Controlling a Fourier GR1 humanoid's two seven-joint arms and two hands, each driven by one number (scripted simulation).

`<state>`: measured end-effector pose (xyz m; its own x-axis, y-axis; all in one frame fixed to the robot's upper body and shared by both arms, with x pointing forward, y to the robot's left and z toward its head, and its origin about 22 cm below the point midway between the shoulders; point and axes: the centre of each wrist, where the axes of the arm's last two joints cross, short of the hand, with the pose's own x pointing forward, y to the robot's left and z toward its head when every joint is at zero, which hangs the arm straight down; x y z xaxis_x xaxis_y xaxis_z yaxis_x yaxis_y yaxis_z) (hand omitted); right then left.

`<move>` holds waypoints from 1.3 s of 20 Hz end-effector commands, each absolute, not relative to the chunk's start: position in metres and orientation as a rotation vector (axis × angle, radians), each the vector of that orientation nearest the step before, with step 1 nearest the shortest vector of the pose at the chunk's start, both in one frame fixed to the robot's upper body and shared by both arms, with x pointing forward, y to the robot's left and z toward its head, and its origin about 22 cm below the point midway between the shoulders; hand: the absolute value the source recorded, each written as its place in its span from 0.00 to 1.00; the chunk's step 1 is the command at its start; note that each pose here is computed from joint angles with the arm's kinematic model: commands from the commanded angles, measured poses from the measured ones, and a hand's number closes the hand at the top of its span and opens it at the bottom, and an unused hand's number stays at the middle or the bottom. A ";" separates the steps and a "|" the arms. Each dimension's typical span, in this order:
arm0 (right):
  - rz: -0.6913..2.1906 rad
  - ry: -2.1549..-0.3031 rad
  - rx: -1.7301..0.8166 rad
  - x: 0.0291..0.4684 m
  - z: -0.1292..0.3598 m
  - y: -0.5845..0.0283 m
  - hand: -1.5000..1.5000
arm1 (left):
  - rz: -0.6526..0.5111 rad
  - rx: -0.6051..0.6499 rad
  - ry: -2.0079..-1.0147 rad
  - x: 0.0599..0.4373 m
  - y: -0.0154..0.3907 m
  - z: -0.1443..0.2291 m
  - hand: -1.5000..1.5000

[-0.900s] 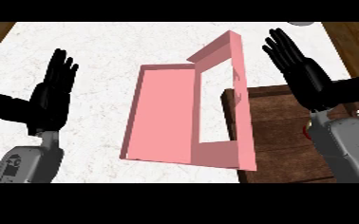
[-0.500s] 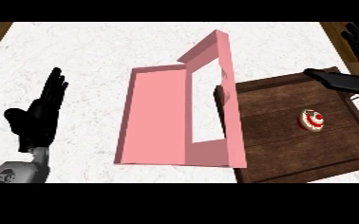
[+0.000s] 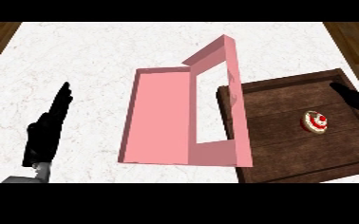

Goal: Pick the cupcake from the tray and place it in the cardboard box

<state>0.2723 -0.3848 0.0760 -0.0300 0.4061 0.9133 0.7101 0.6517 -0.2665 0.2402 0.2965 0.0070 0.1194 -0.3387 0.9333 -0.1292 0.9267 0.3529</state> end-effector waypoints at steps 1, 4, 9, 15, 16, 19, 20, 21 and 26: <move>-0.082 -1.490 -1.010 0.242 0.082 -0.401 0.00 | -0.176 0.397 -1.438 0.243 0.310 0.014 0.50; 0.117 -1.336 -1.076 0.232 0.095 -0.414 0.00 | -0.194 0.389 -1.441 0.228 0.286 0.007 0.50; 0.391 -1.072 -0.986 0.233 0.138 -0.409 0.00 | -0.188 0.397 -1.447 0.239 0.295 0.006 0.50; 0.572 -0.833 -0.809 0.231 0.160 -0.368 0.00 | -0.191 0.381 -1.438 0.247 0.273 0.010 0.50; 0.550 -0.828 -0.820 0.233 0.165 -0.353 0.00 | -0.202 0.371 -1.441 0.238 0.284 0.001 0.50; 0.539 -0.784 -0.788 0.243 0.166 -0.348 0.00 | -0.195 0.402 -1.445 0.248 0.296 0.009 0.50; 0.531 -0.755 -0.796 0.250 0.170 -0.358 0.00 | -0.214 0.384 -1.445 0.239 0.309 0.006 0.50; 0.508 -0.774 -0.794 0.250 0.168 -0.329 0.00 | -0.212 0.387 -1.452 0.238 0.295 0.015 0.50; 0.510 -0.708 -0.839 0.256 0.129 -0.327 0.00 | -0.206 0.383 -1.458 0.238 0.299 0.009 0.50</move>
<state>0.2481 -0.3345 0.1493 0.6277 0.6683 0.3991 -0.1185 0.5888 -0.7995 0.2387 0.2892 0.0044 0.1223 -0.3606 0.9247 -0.0904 0.9237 0.3722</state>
